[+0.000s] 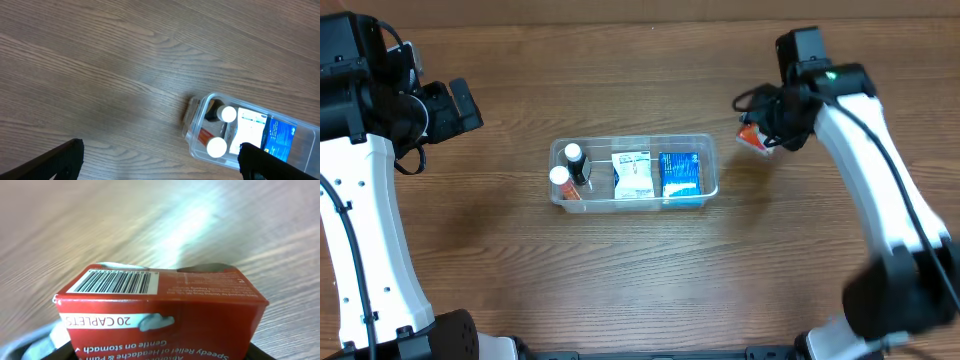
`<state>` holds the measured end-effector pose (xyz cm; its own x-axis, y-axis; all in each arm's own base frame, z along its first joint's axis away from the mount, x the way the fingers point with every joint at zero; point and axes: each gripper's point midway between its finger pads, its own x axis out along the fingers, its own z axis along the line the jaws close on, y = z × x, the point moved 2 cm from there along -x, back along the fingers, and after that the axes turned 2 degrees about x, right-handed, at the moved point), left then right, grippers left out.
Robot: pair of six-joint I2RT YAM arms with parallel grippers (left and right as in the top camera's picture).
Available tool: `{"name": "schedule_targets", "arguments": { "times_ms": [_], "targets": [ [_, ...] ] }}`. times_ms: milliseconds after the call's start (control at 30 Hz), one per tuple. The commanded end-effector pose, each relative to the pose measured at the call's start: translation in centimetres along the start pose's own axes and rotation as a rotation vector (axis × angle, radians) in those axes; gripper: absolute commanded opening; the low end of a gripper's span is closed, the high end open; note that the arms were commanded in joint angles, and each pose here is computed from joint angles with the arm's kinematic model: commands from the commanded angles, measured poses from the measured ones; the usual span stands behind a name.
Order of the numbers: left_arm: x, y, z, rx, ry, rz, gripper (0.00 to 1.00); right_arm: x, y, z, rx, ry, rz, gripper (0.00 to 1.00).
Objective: Pack container
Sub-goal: 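Carry the red box into the container's right end and release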
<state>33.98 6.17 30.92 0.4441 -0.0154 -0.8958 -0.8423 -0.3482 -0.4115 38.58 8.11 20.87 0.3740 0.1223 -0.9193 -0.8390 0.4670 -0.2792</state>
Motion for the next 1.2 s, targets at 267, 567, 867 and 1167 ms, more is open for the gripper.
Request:
{"name": "schedule_targets", "arguments": {
  "times_ms": [267, 567, 867, 1167],
  "targets": [
    [0.1, 0.3, 0.1, 0.013, 0.003, 0.016, 1.00, -0.8, 7.7, 7.2, -0.367, -0.087, 0.072, 0.63],
    [0.1, 0.3, 0.1, 0.013, 0.003, 0.015, 1.00, 6.9, 10.9, 6.9, -0.412, 0.050, 0.248, 0.64],
    [0.1, 0.3, 0.1, 0.013, 0.003, 0.015, 1.00, 10.3, 12.3, 6.0, -0.427, 0.129, 0.315, 0.64],
    [0.1, 0.2, 0.1, 0.013, 0.004, 0.013, 1.00, 10.9, 11.9, 5.5, -0.434, 0.169, 0.295, 0.83]
  ]
}}
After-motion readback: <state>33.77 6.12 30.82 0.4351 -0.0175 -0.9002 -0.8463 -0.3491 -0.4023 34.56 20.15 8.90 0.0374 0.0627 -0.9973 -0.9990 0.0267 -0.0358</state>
